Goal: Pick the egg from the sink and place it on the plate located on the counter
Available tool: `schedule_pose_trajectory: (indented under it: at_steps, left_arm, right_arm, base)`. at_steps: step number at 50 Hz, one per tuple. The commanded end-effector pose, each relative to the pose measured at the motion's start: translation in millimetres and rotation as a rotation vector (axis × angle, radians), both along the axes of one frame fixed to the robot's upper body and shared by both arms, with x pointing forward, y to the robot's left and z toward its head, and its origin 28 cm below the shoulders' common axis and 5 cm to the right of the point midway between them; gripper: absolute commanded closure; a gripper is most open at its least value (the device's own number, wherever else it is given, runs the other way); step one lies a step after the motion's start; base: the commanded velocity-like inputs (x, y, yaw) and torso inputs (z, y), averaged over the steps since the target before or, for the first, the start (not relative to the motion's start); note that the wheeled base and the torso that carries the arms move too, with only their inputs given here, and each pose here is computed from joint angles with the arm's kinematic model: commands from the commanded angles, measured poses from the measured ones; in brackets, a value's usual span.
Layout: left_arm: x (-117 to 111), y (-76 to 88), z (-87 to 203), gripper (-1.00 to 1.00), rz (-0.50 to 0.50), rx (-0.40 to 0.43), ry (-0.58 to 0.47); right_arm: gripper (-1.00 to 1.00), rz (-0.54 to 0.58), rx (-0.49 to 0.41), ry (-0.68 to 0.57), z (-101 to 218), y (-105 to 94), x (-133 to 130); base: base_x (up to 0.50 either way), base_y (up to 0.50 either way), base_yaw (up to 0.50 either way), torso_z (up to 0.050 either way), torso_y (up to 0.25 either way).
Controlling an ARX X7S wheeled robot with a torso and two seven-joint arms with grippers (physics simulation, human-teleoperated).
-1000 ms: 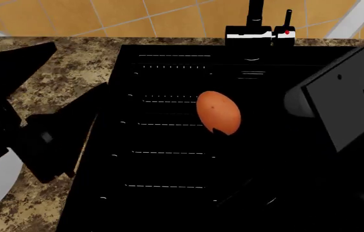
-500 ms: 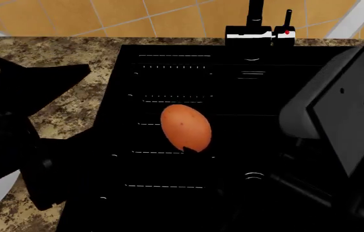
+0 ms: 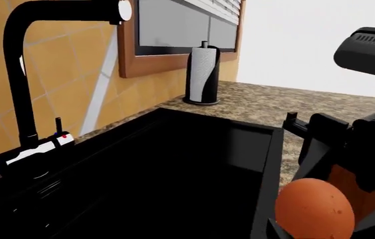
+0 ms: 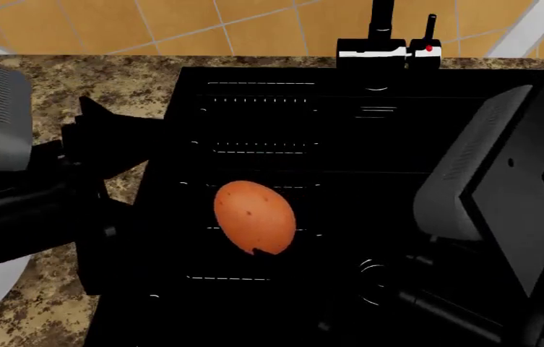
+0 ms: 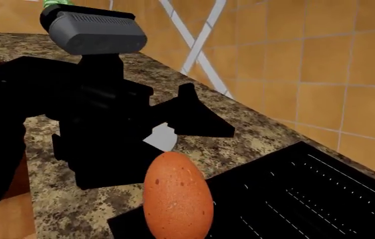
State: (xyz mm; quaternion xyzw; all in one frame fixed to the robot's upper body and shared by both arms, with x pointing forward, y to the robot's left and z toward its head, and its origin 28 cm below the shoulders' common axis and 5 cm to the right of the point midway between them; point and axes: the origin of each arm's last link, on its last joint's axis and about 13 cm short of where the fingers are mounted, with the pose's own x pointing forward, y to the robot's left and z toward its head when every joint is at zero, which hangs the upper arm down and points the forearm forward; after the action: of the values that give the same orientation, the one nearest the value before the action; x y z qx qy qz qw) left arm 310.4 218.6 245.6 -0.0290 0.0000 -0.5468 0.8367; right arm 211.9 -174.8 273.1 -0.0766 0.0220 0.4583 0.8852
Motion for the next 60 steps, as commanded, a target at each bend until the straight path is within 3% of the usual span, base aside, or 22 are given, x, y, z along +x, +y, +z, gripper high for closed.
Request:
schedule_pose_trajectory:
  at_steps: [1,17,27,44,60]
  left_arm:
    - [2,1.3,-4,-1.00,-0.045,-0.006,0.023]
    - [3,3.4,-7,-1.00,-0.035,-0.004,0.022]
    - [-2,3.9,-7,-1.00,-0.039,0.000,0.023]
    - [-22,-7.4,2,-1.00,-0.156,-0.002,-0.008]
    - [-16,-14.8,16,-1.00,-0.185,-0.031,-0.035]
  right_arm:
    - [1.00,0.013,-0.010,-0.014,3,1.6,-4]
    - [1.00,0.007,-0.013,-0.025,6,-0.1,-5]
    - [1.00,-0.056,0.011,-0.037,11,-11.2,5]
    - [1.00,-0.075,-0.021,0.002,10,-6.2,36]
    - [1.00,-0.041,-0.036,0.007,8,-2.5,28]
  base:
    - [0.00,0.00,0.00,0.000,0.000]
    - [0.00,0.00,0.00,0.000,0.000]
    - [0.00,0.00,0.00,0.000,0.000]
    - [0.00,0.00,0.00,0.000,0.000]
    - [0.00,0.00,0.00,0.000,0.000]
